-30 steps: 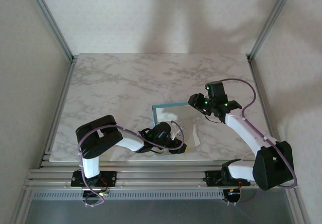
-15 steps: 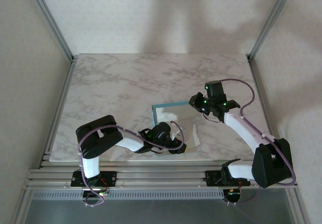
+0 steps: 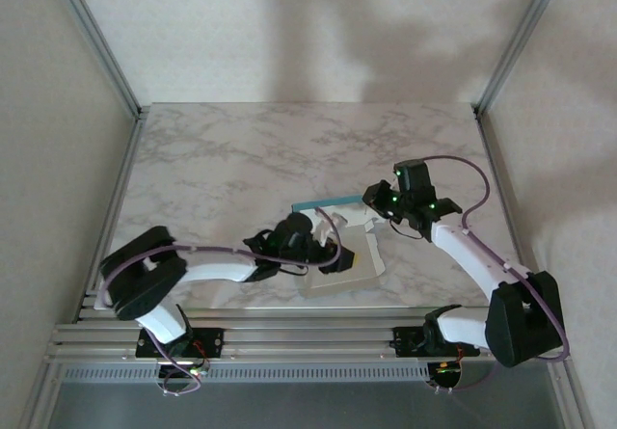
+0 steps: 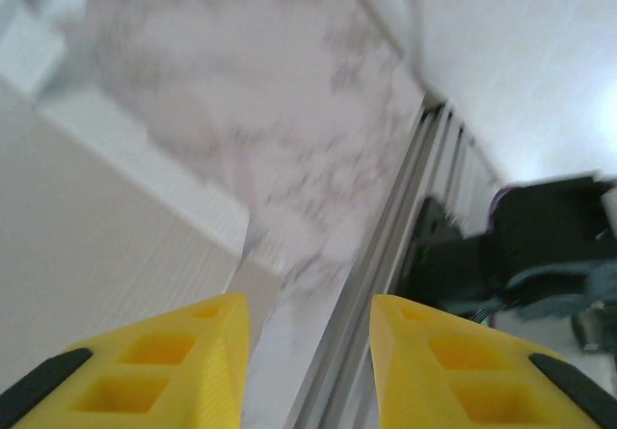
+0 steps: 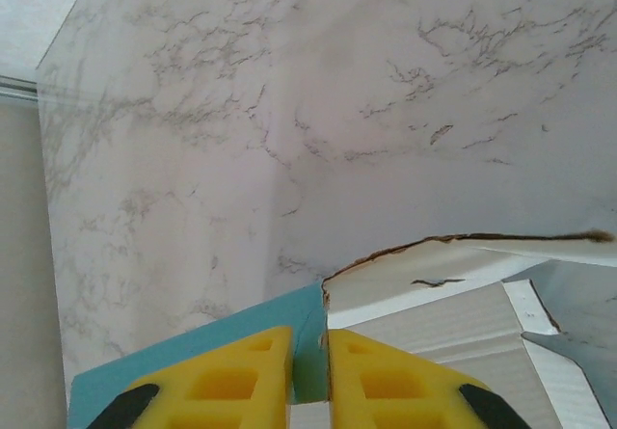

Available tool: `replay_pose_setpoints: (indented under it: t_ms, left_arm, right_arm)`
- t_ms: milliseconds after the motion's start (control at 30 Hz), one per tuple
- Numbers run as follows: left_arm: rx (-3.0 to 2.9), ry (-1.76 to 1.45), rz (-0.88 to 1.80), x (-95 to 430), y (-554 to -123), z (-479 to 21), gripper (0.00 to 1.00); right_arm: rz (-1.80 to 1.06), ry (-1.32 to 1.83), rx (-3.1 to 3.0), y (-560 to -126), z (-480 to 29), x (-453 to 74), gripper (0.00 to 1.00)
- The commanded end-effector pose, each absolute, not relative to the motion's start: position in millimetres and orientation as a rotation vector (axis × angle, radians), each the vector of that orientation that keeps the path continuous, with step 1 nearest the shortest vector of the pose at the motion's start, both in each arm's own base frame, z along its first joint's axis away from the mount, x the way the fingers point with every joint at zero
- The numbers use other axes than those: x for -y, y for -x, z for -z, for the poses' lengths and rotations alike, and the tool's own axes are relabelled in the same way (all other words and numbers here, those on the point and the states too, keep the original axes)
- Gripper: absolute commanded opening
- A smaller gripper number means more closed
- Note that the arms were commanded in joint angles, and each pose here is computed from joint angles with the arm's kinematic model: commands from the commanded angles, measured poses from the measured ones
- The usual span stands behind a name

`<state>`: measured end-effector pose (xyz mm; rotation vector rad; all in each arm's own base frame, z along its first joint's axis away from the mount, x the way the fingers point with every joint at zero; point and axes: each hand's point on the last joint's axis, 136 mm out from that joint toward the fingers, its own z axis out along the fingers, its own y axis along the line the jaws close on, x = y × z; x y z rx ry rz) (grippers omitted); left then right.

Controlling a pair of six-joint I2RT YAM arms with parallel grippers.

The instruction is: Fold the paper box

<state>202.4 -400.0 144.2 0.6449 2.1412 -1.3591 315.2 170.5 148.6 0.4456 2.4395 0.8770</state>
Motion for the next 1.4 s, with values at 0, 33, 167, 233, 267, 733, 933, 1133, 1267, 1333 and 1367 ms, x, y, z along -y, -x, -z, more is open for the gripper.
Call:
replay_pose_setpoints:
  t_ms: [0,33,167,233,267,733,933,1133,1267,1333,1367]
  left_arm:
    - [-2.063,-0.631,1.315,389,-223,-195,0.39]
    - [-2.047,-0.625,1.306,385,-229,-208,0.39]
    - [-2.058,-0.590,1.224,365,-261,-229,0.39]
    - [-2.075,-0.597,1.168,361,-275,-229,0.39]
    - [-2.096,-0.612,1.136,360,-282,-224,0.39]
    - [-2.145,-0.862,0.899,377,-319,-166,0.38]
    - [-2.109,-0.937,0.918,388,-325,-165,0.47]
    - [-2.109,-0.991,0.893,398,-336,-156,0.49]
    - [-2.132,-1.027,0.907,404,-338,-146,0.49]
    - [-2.144,-1.039,0.914,406,-337,-141,0.49]
    - [-2.146,-1.040,0.918,406,-337,-140,0.49]
  right_arm:
    - [-0.907,-0.408,-2.409,-308,-151,-173,0.16]
    - [-0.911,-0.406,-2.403,-307,-150,-172,0.16]
    - [-0.942,-0.393,-2.376,-301,-148,-172,0.17]
    - [-0.957,-0.392,-2.363,-298,-147,-172,0.17]
    - [-0.963,-0.392,-2.357,-298,-146,-172,0.17]
    - [-0.992,-0.407,-2.345,-289,-140,-171,0.17]
    - [-0.989,-0.410,-2.350,-288,-138,-170,0.17]
    - [-0.988,-0.410,-2.349,-288,-138,-170,0.17]
    - [-0.980,-0.409,-2.349,-287,-138,-169,0.17]
    - [-0.973,-0.407,-2.350,-287,-139,-168,0.18]
    - [-0.970,-0.409,-2.350,-287,-139,-167,0.18]
